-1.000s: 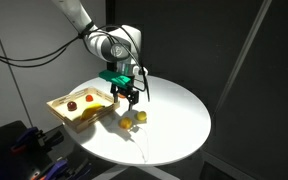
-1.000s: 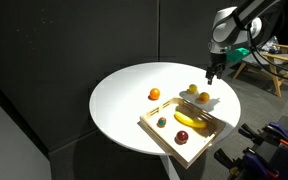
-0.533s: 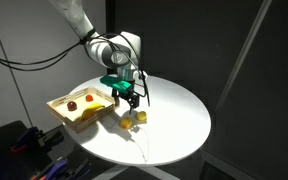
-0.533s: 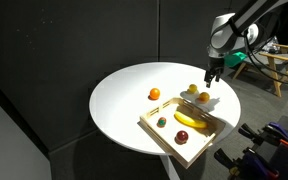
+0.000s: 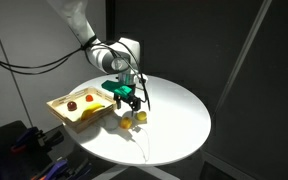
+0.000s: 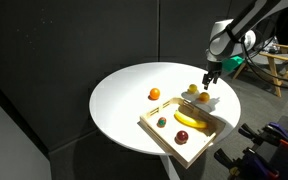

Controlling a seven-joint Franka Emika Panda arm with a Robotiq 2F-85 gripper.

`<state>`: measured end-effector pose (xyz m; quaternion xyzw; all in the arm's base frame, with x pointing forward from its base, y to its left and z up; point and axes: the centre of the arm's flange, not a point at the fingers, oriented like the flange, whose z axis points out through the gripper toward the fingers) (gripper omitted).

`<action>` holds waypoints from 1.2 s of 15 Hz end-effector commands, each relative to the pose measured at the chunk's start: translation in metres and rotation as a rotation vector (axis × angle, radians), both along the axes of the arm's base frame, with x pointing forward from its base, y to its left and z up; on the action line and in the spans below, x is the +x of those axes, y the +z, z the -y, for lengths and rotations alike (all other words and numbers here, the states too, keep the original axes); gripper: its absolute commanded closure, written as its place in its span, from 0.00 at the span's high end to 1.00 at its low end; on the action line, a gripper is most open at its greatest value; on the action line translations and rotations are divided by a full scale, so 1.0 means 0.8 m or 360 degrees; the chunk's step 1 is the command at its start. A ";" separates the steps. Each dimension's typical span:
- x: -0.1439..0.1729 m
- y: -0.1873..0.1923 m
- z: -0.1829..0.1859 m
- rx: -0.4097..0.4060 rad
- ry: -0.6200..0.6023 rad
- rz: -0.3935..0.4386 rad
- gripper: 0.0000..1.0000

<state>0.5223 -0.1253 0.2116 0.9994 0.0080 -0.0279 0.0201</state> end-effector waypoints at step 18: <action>0.035 -0.054 0.000 -0.0021 -0.0013 0.0016 1.00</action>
